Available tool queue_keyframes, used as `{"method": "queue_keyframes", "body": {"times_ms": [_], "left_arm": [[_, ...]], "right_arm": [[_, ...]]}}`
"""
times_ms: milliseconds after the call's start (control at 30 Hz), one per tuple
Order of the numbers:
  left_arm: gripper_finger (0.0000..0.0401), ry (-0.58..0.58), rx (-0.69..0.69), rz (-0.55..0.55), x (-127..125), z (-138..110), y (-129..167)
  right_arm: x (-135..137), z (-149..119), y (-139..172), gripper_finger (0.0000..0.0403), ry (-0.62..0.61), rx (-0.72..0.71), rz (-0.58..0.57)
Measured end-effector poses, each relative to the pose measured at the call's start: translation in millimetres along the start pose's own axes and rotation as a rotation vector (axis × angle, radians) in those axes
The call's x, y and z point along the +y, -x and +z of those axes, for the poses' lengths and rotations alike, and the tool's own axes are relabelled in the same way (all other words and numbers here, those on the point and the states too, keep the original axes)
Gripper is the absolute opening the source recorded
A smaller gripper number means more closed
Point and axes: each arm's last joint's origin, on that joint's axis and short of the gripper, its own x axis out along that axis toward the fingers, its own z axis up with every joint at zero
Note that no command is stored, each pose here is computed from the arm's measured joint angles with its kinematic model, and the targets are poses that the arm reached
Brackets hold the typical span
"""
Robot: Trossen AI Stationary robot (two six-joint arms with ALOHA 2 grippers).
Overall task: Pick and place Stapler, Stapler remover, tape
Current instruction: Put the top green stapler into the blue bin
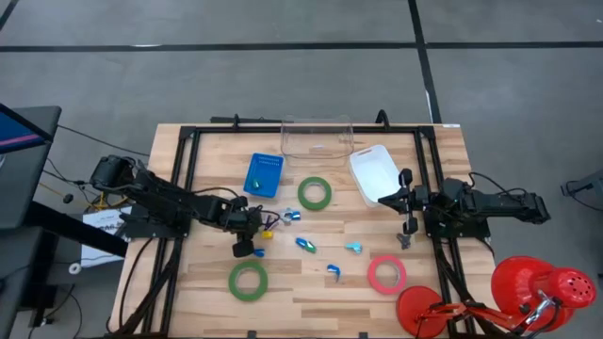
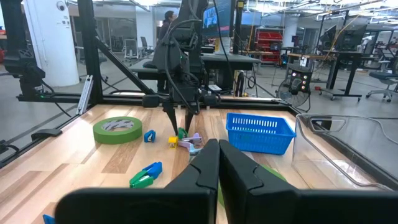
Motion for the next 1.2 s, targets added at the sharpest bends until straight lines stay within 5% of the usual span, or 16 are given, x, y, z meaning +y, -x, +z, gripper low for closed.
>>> {"method": "queue_keyframes", "body": {"times_ms": [500, 1200], "left_arm": [[0.0106, 0.04, -0.114, -0.035, -3, 31, 20], [0.0106, 0.134, -0.39, 0.002, 39, 43, 81]], "right_arm": [[0, 0, 0, 0.0001, 0.0, 0.0, 0.0], [0, 0, 0, 0.0001, 0.0, 0.0, 0.0]]}}
